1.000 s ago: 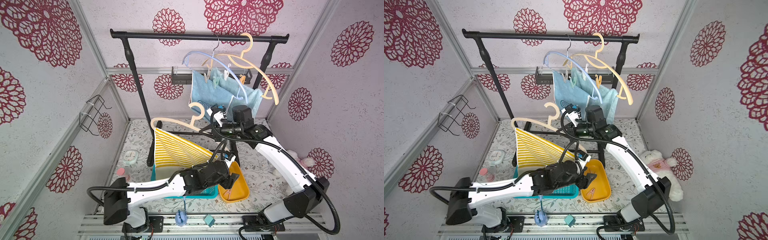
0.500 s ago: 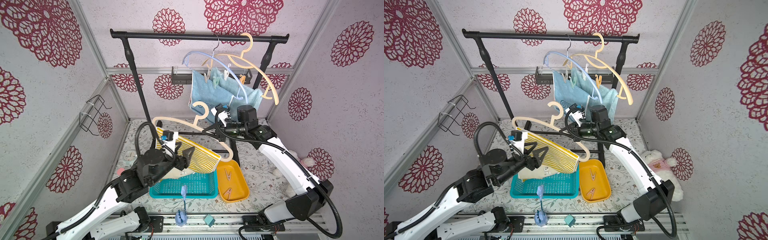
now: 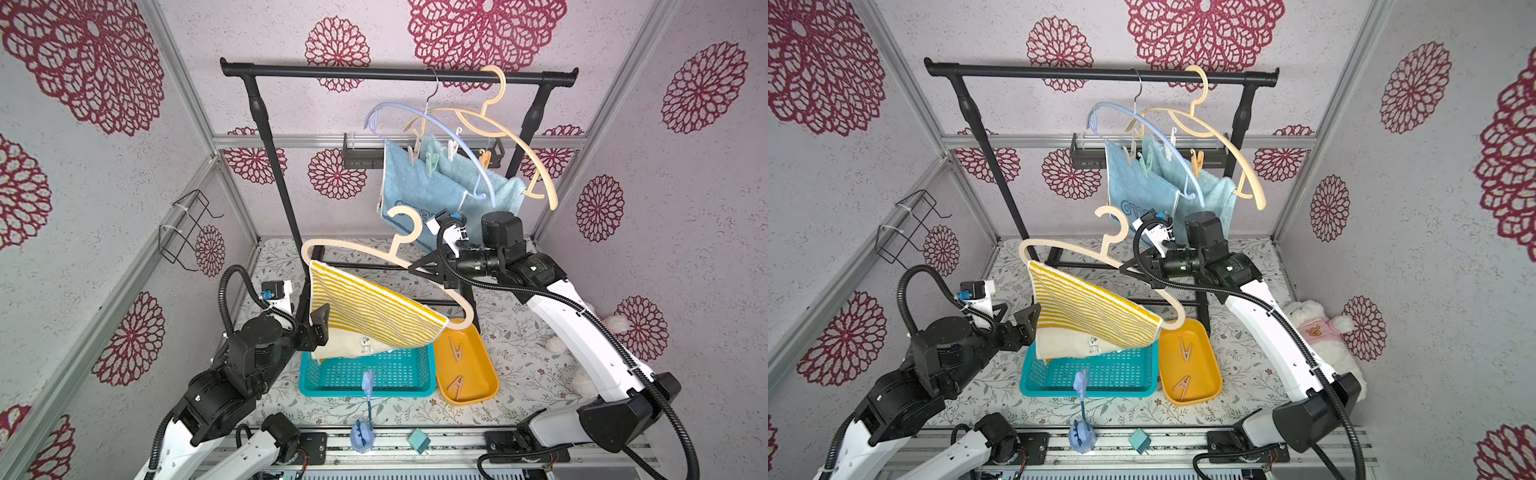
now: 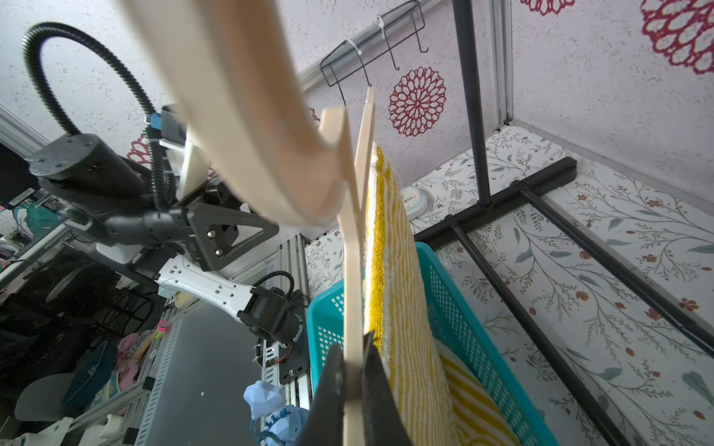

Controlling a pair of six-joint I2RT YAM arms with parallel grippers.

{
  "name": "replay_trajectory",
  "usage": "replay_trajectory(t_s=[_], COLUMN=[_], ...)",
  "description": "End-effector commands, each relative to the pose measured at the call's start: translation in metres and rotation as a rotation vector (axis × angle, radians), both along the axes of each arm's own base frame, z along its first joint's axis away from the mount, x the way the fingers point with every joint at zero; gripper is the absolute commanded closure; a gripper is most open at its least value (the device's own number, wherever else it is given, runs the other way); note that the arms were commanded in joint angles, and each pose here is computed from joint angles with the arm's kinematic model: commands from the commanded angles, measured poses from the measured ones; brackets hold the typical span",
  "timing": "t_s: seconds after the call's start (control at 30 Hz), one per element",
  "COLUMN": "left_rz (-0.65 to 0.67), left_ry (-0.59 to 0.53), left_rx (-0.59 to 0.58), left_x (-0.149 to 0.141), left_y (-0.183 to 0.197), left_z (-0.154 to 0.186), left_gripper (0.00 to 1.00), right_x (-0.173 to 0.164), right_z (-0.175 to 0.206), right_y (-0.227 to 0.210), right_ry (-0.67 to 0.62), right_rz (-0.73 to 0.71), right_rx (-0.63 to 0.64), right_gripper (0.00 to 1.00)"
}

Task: Remove the clothespins securing towels to the hanger
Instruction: Remove the towel from the hanger.

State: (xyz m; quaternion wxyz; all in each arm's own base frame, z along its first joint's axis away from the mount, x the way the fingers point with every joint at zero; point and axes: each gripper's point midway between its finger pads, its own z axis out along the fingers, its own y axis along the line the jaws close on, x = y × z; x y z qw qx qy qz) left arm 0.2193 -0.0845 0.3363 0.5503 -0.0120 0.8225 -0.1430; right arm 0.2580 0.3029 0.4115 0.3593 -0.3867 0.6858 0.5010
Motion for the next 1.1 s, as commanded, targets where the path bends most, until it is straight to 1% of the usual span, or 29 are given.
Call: replay_trajectory(t_s=[0.0, 0.07, 0.27, 0.37, 0.5, 0.67, 0.8, 0.87, 1.07], left_rz=[-0.041, -0.062, -0.064, -0.092, -0.121, -0.206, -0.28, -0.29, -0.246], left_ry=[0.071, 0.093, 0.069, 0.088, 0.084, 0.047, 0.039, 0.045, 0.045], left_rx=[-0.002, 0.0, -0.015, -0.039, -0.057, -0.066, -0.074, -0.066, -0.034], left_x=[0.0, 0.004, 0.021, 0.031, 0.04, 0.046, 0.052, 0.058, 0.073], left_y=[-0.005, -0.009, -0.002, -0.003, -0.001, -0.007, -0.015, -0.016, -0.005], left_z=[-0.009, -0.013, -0.009, -0.014, -0.022, -0.021, -0.023, -0.027, -0.033], left_gripper=[0.11, 0.11, 0.12, 0.13, 0.14, 0.15, 0.2, 0.24, 0.26], right_x=[-0.019, -0.018, -0.015, -0.015, -0.014, -0.013, -0.011, -0.011, -0.013], right_z=[0.041, 0.043, 0.049, 0.05, 0.054, 0.059, 0.064, 0.066, 0.068], right_y=[-0.003, -0.004, -0.012, -0.016, -0.022, -0.024, -0.023, -0.022, -0.022], right_ry=[-0.063, -0.051, -0.009, 0.011, 0.034, 0.057, 0.067, 0.069, 0.074], right_rz=[0.062, 0.061, 0.059, 0.056, 0.051, 0.07, 0.079, 0.084, 0.09], right_rx=[0.074, 0.08, 0.108, 0.12, 0.144, 0.172, 0.184, 0.19, 0.198], right_gripper=[1.0, 1.0, 1.0, 1.0, 1.0, 1.0, 1.0, 1.0, 1.0])
